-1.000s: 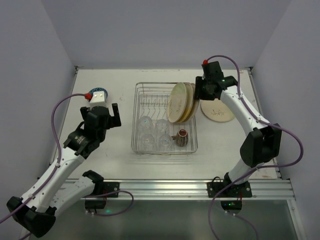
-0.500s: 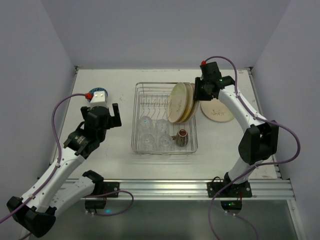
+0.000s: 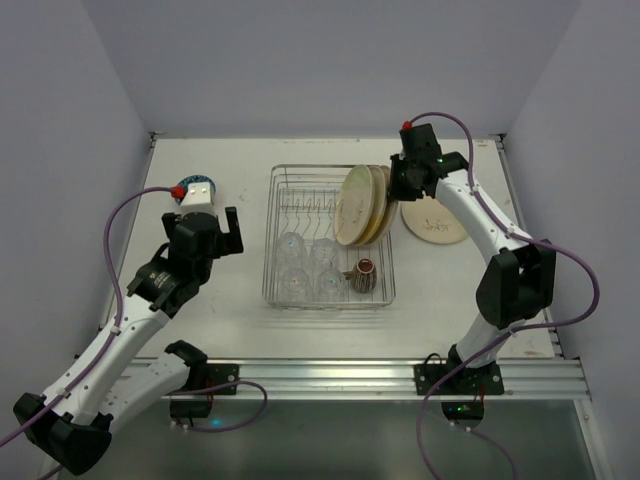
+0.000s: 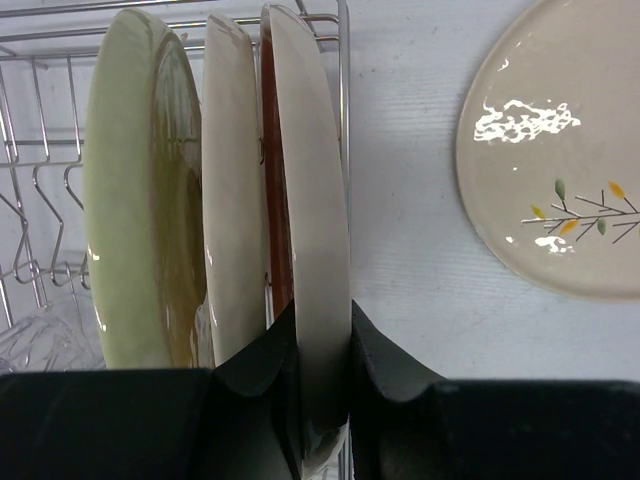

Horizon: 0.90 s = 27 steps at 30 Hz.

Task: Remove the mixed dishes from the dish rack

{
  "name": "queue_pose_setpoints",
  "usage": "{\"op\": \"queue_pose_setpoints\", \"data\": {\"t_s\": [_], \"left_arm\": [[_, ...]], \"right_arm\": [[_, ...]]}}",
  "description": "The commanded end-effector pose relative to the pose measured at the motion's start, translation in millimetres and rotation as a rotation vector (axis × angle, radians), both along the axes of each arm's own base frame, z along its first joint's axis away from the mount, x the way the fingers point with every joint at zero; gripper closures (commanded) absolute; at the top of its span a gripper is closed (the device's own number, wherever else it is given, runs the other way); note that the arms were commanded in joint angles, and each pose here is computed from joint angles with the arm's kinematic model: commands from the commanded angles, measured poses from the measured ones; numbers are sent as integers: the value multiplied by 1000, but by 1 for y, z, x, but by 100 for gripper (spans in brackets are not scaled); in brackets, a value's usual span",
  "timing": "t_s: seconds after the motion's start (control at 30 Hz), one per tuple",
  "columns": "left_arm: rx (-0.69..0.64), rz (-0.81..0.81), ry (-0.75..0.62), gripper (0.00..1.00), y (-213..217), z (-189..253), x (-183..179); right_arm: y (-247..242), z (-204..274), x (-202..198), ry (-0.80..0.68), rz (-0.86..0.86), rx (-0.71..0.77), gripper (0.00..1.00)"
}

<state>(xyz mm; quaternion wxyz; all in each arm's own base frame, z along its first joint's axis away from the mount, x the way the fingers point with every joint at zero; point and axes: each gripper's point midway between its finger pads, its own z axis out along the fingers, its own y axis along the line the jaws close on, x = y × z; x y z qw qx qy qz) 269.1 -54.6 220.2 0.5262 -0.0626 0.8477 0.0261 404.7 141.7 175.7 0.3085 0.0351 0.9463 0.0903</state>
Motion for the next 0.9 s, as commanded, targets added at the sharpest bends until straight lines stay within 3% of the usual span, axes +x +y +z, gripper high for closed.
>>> {"op": "queue_pose_setpoints", "data": {"t_s": [0.0, 0.87], "left_arm": [[-16, -6, -41, 0, -1, 8, 4], [-22, -8, -54, 0, -1, 12, 3]], "right_arm": [[-3, 25, 5, -82, -28, 10, 100], [-25, 107, -2, -276, -98, -4, 100]]}}
